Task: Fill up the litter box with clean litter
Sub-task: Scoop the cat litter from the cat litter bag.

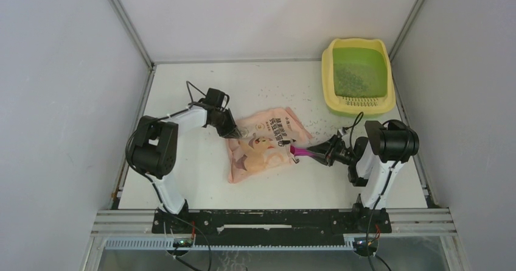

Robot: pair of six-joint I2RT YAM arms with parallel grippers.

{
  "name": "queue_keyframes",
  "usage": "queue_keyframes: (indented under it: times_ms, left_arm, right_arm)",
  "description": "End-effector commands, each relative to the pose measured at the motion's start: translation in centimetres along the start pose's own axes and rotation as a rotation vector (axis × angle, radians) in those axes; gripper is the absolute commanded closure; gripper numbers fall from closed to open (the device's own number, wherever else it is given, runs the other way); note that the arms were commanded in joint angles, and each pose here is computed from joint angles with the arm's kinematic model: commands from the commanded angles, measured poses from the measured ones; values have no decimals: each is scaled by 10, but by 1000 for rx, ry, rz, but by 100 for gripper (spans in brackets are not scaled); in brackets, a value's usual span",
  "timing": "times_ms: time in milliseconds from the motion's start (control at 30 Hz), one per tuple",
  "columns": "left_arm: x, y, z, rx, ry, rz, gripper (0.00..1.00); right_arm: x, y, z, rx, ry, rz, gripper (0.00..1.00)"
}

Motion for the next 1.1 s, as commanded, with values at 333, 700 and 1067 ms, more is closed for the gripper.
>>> queue_keyframes:
  times_ms: [333, 700, 1067]
  left_arm:
    - [36, 51, 14, 95, -116, 71, 82]
    - [57, 59, 53, 58, -191, 111, 82]
    - [53, 46, 73, -2, -211, 106, 81]
  right_arm:
    - [-17, 33, -45, 91, 87, 160, 100]
    - [-16, 59, -105, 177, 121, 220, 100]
    - [-19, 66, -81, 201, 186, 229, 100]
Point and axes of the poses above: each gripper's point midway between its finger pads, its own z axis back along the fingers, its own y axis along the line the jaws close on, x = y × z, the point moved 5 cm from there along z, back along the fingers, and after that the axes turned 6 degrees about z, right-handed, at the moved point
